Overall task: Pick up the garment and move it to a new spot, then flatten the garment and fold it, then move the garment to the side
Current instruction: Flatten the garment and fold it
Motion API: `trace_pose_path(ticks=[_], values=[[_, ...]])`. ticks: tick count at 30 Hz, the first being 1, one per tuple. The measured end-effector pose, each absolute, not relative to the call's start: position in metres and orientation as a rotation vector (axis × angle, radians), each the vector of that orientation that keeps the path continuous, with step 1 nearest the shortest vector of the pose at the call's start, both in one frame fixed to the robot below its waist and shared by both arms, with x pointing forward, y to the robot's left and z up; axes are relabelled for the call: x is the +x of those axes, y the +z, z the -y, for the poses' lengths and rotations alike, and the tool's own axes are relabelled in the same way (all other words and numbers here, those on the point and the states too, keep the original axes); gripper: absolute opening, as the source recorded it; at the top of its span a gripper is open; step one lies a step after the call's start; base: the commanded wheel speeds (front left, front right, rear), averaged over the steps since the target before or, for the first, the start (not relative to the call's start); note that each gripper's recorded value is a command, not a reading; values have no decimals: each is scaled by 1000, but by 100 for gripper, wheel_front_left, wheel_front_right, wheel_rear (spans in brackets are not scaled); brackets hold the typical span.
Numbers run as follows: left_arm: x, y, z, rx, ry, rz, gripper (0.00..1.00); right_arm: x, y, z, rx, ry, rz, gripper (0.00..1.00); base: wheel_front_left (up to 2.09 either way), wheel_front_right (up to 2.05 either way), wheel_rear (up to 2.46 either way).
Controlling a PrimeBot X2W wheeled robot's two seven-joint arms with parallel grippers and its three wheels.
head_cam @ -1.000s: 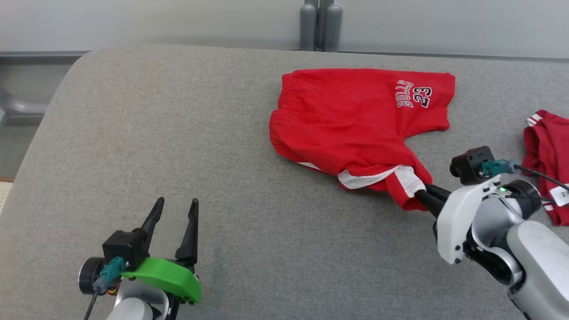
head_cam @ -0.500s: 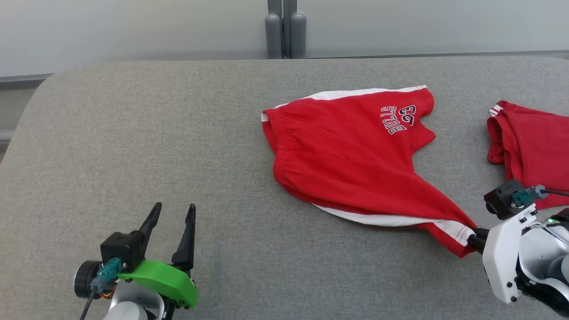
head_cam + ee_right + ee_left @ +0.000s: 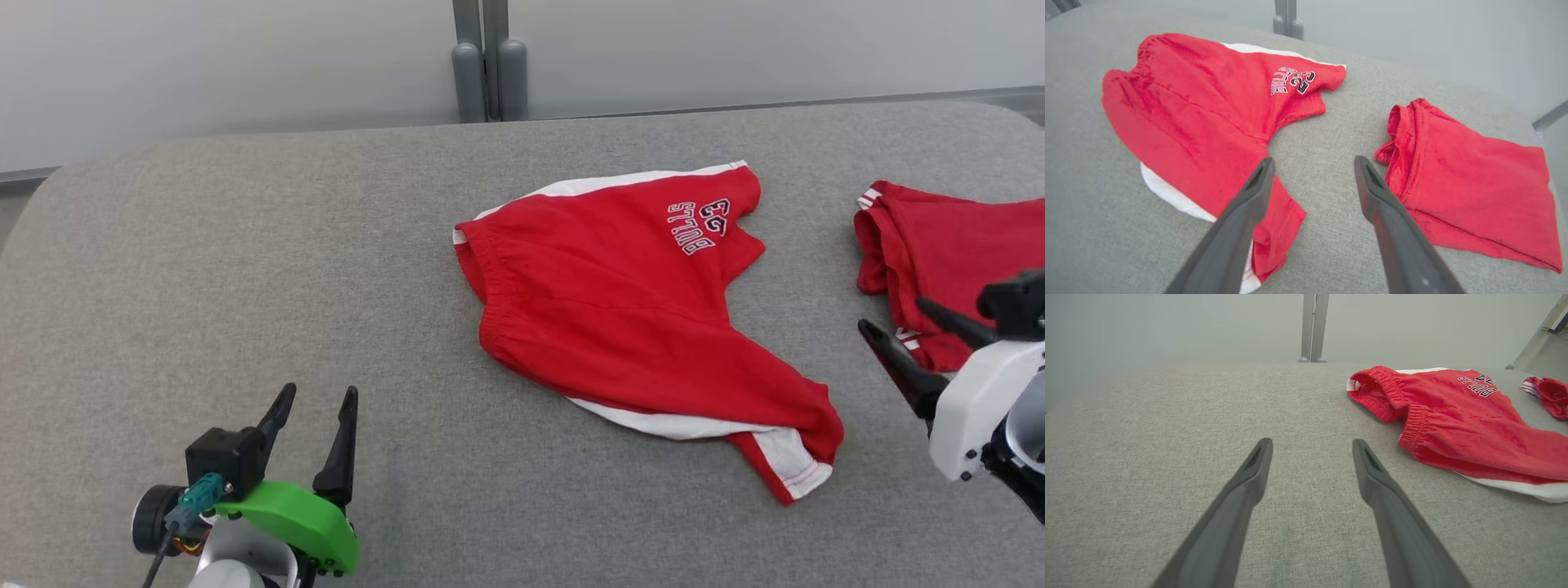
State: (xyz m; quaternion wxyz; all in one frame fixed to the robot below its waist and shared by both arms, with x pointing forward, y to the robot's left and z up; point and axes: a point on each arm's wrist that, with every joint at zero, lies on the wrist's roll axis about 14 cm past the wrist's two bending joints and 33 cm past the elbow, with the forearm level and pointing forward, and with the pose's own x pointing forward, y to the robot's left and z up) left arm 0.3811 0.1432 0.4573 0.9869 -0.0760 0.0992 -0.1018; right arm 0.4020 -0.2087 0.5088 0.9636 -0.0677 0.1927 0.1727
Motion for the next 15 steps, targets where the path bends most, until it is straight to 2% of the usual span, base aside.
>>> trace_pose_path(ticks=[2, 6, 12, 15], values=[[385, 459, -128, -152, -263, -202, 100, 405, 538, 216, -69, 288, -241, 100, 0, 0, 0], [396, 465, -103, -155, -359, -210, 100, 404, 561, 222, 15, 215, -89, 100, 0, 0, 0], [404, 447, -64, -126, -536, -316, 100, 399, 567, 234, 134, 105, 56, 100, 0, 0, 0], [409, 432, -50, -90, -603, -380, 100, 396, 553, 236, 191, 72, 54, 100, 0, 0, 0]])
